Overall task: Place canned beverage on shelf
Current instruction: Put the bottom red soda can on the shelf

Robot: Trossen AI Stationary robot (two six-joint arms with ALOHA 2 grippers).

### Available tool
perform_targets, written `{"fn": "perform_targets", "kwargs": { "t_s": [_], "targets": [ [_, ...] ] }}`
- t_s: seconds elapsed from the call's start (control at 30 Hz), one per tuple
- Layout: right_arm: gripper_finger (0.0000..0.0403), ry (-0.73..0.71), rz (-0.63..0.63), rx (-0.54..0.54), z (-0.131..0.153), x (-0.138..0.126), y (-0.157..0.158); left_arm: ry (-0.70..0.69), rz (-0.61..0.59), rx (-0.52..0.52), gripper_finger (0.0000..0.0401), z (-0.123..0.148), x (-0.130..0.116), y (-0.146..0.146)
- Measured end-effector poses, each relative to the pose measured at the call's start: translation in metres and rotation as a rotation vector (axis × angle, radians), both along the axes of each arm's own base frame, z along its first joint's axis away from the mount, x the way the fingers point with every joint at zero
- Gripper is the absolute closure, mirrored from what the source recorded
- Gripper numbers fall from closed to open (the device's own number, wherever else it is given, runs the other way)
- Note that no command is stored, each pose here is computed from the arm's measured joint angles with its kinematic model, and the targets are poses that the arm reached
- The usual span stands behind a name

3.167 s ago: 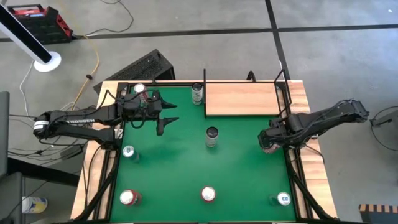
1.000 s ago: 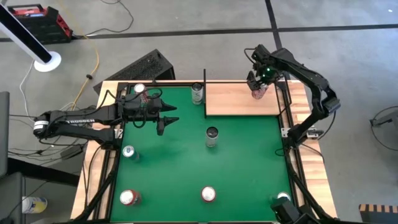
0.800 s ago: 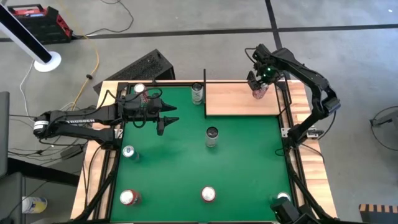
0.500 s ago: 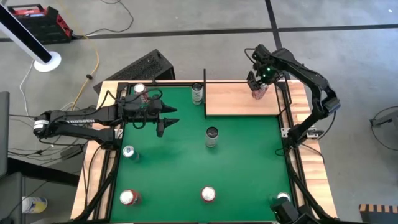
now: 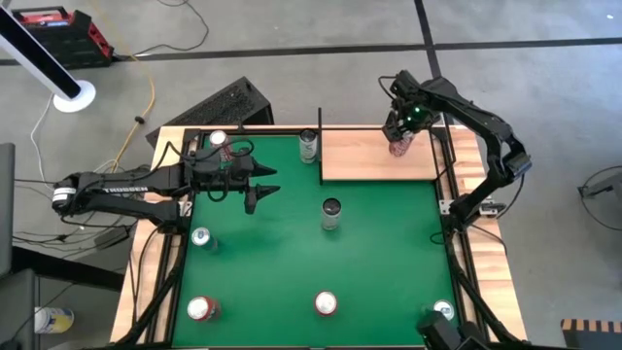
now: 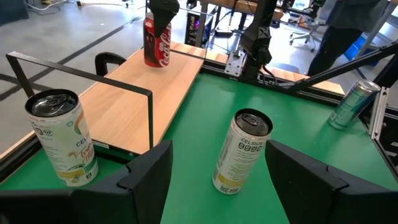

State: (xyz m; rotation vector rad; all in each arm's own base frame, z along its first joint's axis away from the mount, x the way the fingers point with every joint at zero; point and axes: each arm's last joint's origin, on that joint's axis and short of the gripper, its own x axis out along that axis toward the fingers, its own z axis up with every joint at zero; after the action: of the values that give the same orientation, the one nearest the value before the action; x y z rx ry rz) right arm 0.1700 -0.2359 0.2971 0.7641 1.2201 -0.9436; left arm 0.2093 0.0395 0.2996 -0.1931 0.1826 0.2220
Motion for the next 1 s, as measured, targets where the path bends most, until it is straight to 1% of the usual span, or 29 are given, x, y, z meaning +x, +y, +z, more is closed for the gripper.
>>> {"fn": "perform_targets", "kwargs": {
  "t_s": [0.2, 0.33, 0.47, 0.6, 0.87, 1.0],
  "targets": [
    [0.0042, -0.010, 0.018, 0.014, -0.006, 0.012, 0.002, 0.000, 0.000, 0.001, 0.0161, 0.000, 0.000, 0.000],
    [0.0043, -0.004, 0.059, 0.019, -0.013, 0.028, 0.006, 0.000, 0.000, 0.001, 0.0161, 0.000, 0.000, 0.000],
    [0.0048, -0.004, 0.086, 0.002, -0.016, 0.039, 0.010, 0.000, 0.000, 0.001, 0.0161, 0.000, 0.000, 0.000],
    [0.0046, -0.005, 0.086, 0.003, -0.017, 0.040, 0.010, 0.000, -0.010, -0.001, 0.0161, 0.000, 0.000, 0.000],
    [0.0019, -0.012, 0.090, 0.040, -0.017, 0.037, 0.010, 0.002, -0.019, 0.013, 0.0161, 0.000, 0.000, 0.000],
    [0.0017, -0.022, 0.091, 0.027, -0.009, 0.038, 0.009, 0.004, -0.019, 0.017, 0.0161, 0.000, 0.000, -0.001]
  ]
}}
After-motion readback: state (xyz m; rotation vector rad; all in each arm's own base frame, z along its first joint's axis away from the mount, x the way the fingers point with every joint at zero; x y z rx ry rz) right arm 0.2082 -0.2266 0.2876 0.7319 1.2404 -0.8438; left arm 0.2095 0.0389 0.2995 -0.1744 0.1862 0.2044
